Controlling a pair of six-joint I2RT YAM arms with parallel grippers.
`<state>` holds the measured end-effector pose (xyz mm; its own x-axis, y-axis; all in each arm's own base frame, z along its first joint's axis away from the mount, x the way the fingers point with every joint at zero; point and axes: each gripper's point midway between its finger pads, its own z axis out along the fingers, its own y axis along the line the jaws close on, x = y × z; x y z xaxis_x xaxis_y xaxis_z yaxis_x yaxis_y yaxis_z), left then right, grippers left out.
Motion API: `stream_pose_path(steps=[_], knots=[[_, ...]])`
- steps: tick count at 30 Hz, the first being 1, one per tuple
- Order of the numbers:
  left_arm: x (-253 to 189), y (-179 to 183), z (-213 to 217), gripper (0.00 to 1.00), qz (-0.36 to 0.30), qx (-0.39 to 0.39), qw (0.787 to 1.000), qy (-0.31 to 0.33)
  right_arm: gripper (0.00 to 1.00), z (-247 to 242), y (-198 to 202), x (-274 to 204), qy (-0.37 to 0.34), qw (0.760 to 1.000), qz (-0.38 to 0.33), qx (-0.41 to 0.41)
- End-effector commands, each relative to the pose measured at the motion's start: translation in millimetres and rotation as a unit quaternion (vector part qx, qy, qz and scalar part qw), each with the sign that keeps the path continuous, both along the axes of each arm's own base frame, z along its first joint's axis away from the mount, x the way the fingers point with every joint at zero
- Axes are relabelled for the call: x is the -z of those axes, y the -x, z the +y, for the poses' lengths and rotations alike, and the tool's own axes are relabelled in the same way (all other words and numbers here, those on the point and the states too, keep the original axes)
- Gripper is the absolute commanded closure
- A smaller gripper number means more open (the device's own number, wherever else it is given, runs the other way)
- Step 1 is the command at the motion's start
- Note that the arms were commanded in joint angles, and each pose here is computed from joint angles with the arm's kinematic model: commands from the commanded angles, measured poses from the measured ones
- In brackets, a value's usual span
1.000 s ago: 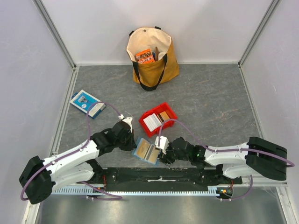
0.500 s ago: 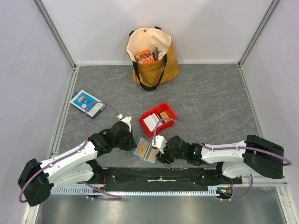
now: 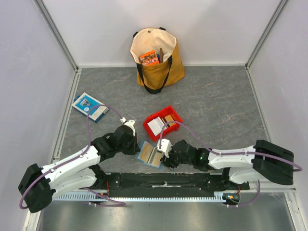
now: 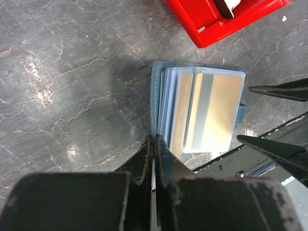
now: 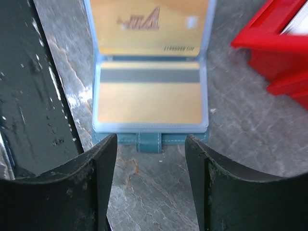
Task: Put the credit cards into the card holder
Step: Close the card holder at the corner of the board.
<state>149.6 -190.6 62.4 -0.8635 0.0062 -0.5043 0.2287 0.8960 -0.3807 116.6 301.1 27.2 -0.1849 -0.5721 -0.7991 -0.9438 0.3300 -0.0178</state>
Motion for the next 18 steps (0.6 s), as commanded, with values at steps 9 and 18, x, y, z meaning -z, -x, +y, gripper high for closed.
stream_pose_path(steps=[9,18], knots=[[-7,-4,-6,0.98,-0.004,-0.006,1.0,0.014,0.34,0,-6,-15,-0.015,1.0,-0.027,0.001],[-8,-4,-7,0.98,-0.005,-0.005,1.0,0.016,0.35,7,-8,-6,-0.024,0.999,-0.028,0.001]])
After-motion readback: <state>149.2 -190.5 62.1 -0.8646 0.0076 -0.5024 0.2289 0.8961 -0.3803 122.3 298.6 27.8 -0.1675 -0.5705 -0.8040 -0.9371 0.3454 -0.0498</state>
